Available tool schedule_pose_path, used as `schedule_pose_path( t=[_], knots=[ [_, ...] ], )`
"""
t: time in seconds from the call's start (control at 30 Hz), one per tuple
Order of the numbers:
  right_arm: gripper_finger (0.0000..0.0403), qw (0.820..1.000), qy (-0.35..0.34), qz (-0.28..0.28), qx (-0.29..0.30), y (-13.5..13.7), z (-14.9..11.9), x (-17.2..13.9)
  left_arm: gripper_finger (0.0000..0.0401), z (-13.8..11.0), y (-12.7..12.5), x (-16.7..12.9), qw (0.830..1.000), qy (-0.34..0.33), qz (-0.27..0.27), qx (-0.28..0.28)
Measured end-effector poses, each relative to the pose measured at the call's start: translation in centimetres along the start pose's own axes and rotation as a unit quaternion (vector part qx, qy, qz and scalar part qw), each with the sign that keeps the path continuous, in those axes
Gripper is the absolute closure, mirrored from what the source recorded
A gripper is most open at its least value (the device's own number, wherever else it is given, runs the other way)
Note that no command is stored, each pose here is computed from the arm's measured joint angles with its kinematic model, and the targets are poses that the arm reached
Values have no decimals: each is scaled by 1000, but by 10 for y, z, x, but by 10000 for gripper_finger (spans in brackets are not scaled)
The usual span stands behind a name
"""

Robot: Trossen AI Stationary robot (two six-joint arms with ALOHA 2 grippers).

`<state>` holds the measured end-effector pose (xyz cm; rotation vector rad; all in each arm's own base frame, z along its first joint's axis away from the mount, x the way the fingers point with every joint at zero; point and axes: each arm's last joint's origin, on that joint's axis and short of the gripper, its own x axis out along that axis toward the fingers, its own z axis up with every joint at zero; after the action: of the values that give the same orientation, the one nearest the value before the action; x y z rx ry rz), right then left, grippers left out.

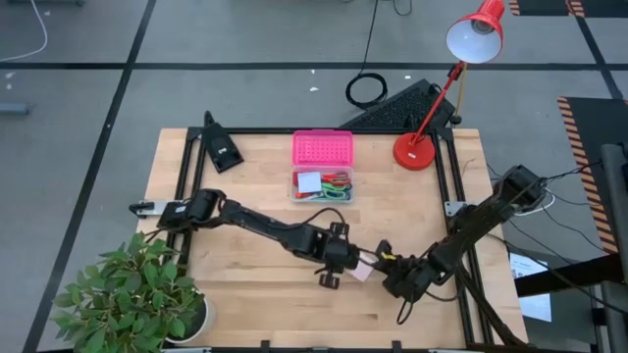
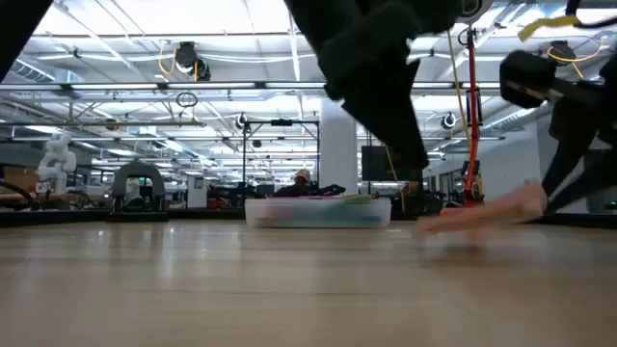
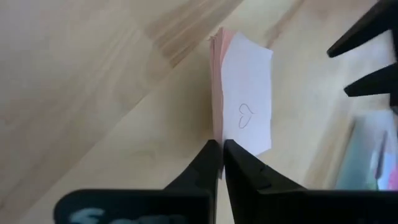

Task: Pack school essentials
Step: Put the pink sticky notes into the supply box

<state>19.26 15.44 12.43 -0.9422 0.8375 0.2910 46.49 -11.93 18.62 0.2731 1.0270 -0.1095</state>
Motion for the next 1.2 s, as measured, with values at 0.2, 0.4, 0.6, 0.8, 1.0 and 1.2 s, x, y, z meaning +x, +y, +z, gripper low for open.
schedule_pose_path(
  t=[0.2,0.4,0.6,0.8,1.0,1.2],
  knots=[
    [392,999,-31,-12,43,-11,3,-15,268,9,-37,-16,994,-37,63,84],
    [392,994,-55,-20,96,-24,3,-29,203,11,-68,-24,983,-61,139,101],
    [392,987,-92,-26,132,-36,3,-46,104,14,-83,-36,963,-83,235,107],
    [392,975,-135,15,173,-47,2,-58,80,18,-72,-34,961,-93,244,90],
    [392,970,-150,25,190,-54,0,-61,171,22,-69,-34,960,-111,240,91],
    [392,968,-145,22,206,-57,-1,-59,304,24,-69,-34,958,-112,244,105]
  ],
)
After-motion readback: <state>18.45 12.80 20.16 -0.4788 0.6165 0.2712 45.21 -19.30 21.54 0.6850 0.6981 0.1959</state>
